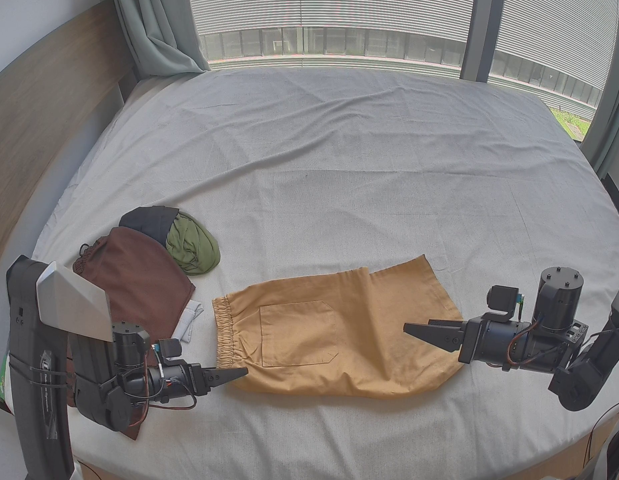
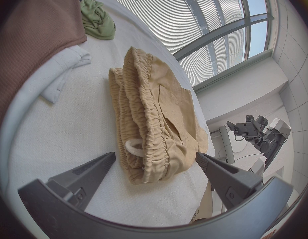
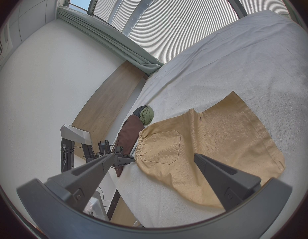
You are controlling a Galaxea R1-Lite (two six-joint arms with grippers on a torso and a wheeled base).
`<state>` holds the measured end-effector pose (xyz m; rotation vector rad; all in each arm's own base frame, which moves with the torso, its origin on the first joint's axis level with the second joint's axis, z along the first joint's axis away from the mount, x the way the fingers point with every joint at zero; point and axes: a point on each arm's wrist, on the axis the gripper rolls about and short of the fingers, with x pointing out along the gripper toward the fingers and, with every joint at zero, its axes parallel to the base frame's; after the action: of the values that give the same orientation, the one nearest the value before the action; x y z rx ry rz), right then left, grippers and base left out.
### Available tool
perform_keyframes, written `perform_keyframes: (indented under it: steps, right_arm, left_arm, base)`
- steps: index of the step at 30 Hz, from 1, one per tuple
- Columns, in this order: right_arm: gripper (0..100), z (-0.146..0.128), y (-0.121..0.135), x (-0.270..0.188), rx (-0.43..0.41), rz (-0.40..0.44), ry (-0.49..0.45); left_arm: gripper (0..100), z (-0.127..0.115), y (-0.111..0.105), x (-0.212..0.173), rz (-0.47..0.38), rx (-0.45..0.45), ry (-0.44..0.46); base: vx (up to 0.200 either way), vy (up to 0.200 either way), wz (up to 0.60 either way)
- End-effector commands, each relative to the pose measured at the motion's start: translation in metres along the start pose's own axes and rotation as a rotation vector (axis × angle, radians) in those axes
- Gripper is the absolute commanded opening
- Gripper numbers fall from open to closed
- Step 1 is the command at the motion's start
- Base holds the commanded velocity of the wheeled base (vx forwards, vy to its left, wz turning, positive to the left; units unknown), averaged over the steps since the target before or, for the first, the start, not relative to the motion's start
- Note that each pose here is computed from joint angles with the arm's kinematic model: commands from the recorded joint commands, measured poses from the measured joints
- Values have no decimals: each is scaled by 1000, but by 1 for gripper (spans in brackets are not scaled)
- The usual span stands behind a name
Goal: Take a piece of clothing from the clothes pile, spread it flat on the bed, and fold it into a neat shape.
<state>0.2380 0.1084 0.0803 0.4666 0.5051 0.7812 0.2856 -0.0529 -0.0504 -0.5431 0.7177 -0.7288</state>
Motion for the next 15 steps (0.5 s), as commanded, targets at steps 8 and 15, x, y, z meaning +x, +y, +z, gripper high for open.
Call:
perform_keyframes:
  steps: [8, 15]
  right_arm:
    - [100, -1, 0, 1, 1, 3, 7]
    - [100, -1, 1, 1, -1, 4, 4]
  left_arm:
    - [100, 0, -6, 12, -8, -69, 5]
    - [100, 11, -15, 25, -3, -139, -48]
  base:
    - [0, 0, 0]
    - [0, 0, 0]
